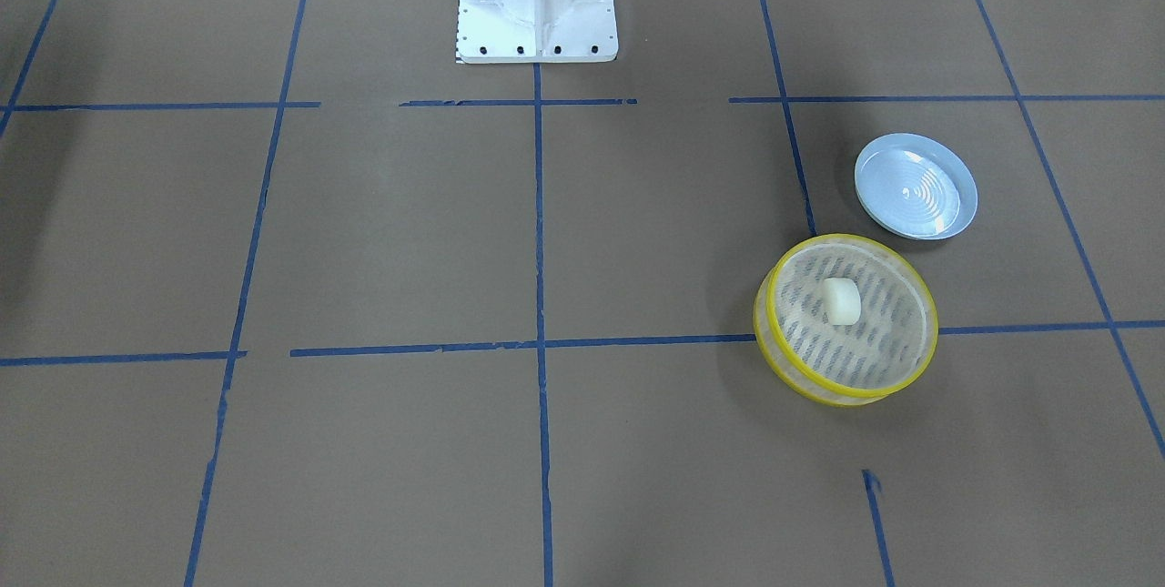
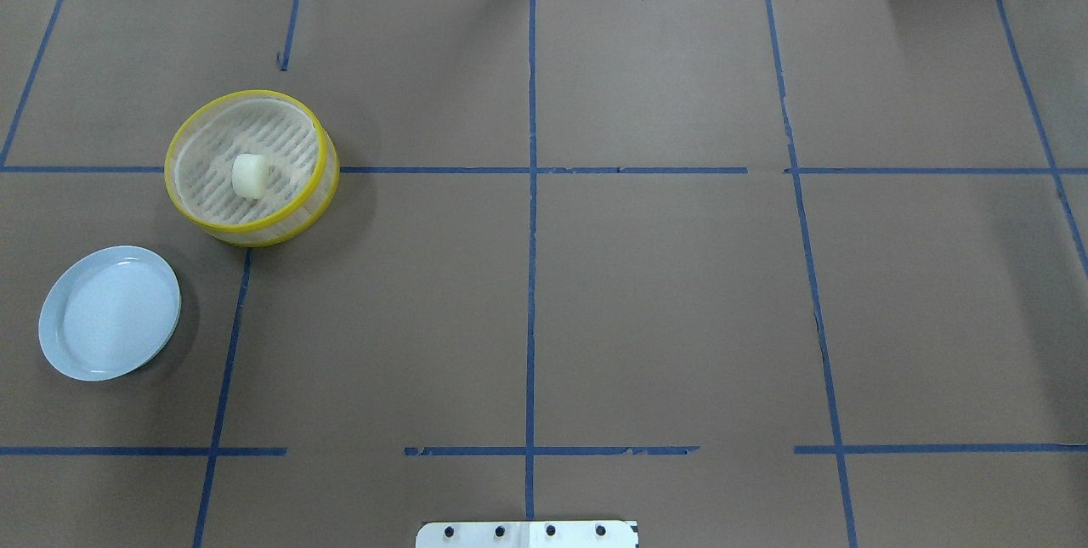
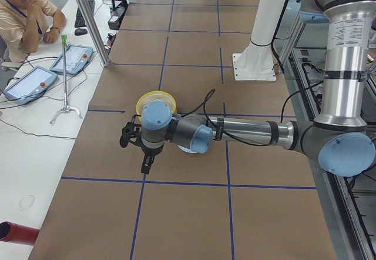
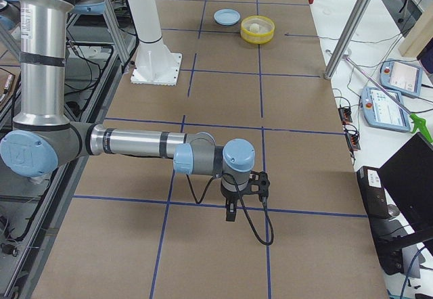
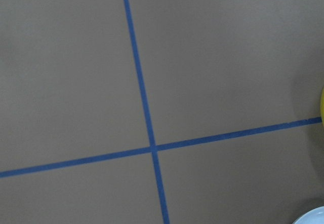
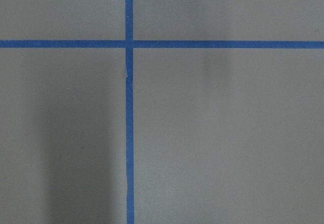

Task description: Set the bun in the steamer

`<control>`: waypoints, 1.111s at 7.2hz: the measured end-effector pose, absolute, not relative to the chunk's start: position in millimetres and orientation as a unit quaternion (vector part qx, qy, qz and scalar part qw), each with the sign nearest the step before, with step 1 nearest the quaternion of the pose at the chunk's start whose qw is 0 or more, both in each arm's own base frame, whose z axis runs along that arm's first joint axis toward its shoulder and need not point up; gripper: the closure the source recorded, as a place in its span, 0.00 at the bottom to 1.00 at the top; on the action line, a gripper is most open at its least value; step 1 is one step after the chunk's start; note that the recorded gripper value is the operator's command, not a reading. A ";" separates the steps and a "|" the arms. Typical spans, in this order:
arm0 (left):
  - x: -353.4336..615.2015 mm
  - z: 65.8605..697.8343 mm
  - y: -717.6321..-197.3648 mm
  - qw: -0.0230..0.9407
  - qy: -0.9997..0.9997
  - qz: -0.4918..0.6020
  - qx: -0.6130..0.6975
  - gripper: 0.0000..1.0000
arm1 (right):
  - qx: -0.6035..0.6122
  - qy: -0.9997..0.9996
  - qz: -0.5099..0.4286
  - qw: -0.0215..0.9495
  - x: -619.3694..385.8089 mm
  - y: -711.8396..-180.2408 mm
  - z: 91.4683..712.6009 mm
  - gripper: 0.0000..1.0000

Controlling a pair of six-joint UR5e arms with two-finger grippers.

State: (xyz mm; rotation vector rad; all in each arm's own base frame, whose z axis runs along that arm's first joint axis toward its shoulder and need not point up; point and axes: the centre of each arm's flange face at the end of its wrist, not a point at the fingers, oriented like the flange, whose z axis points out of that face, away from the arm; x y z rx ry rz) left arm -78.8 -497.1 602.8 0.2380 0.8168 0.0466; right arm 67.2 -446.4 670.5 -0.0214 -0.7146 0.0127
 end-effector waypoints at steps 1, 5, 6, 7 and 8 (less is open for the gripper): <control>-90.0 607.4 -493.5 0.912 0.400 0.023 0.095 0.01 | -0.011 -0.350 0.006 0.937 67.1 -446.4 670.5 0.00; -95.2 641.2 -439.2 0.913 0.405 0.014 0.052 0.00 | -0.011 -0.350 0.006 0.937 67.2 -446.4 670.6 0.00; -93.9 647.7 -428.5 0.912 0.407 0.011 0.046 0.00 | -0.011 -0.350 0.006 0.937 67.2 -446.4 670.6 0.00; -93.1 653.0 -421.5 0.911 0.409 0.010 0.042 0.00 | -0.011 -0.350 0.006 0.937 67.2 -446.4 670.6 0.00; -92.6 657.6 -414.7 0.911 0.410 0.009 0.038 0.00 | -0.011 -0.350 0.006 0.937 67.1 -446.4 670.6 0.00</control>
